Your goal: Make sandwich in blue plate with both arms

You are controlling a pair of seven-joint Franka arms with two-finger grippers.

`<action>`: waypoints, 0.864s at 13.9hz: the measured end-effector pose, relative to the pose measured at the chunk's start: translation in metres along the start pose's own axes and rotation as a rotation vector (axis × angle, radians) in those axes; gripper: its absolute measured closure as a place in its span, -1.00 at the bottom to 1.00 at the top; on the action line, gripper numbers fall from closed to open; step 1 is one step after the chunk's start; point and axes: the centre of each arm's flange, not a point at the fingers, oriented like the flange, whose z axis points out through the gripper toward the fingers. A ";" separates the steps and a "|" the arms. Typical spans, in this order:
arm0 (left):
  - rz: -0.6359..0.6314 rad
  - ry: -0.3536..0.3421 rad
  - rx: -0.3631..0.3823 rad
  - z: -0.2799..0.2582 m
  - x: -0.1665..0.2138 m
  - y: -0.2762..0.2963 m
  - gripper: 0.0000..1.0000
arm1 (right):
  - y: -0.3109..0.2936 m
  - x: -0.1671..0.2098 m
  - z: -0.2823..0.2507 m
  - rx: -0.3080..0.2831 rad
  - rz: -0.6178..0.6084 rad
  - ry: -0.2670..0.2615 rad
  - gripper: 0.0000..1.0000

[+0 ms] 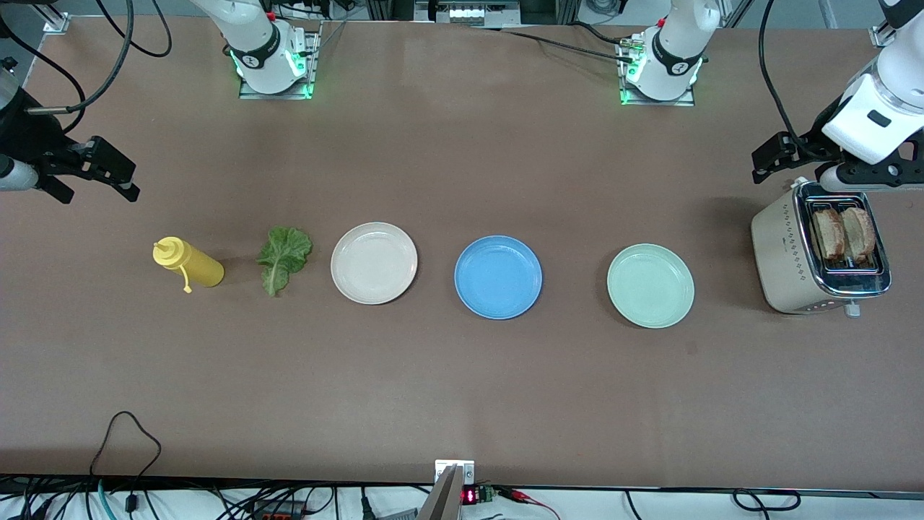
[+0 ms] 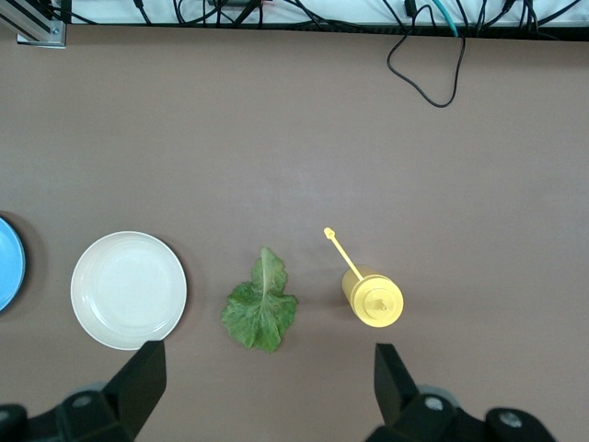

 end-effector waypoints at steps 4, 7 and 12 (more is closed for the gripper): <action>0.000 0.000 0.000 0.000 0.000 0.000 -1.00 | 0.000 0.000 0.001 0.000 0.000 -0.002 -1.00; -0.001 -0.004 0.000 0.000 0.000 0.000 -1.00 | 0.000 0.000 0.001 0.000 0.000 -0.004 -1.00; -0.032 -0.075 0.004 0.017 0.002 -0.017 -1.00 | -0.001 -0.002 0.011 0.004 0.010 -0.023 -1.00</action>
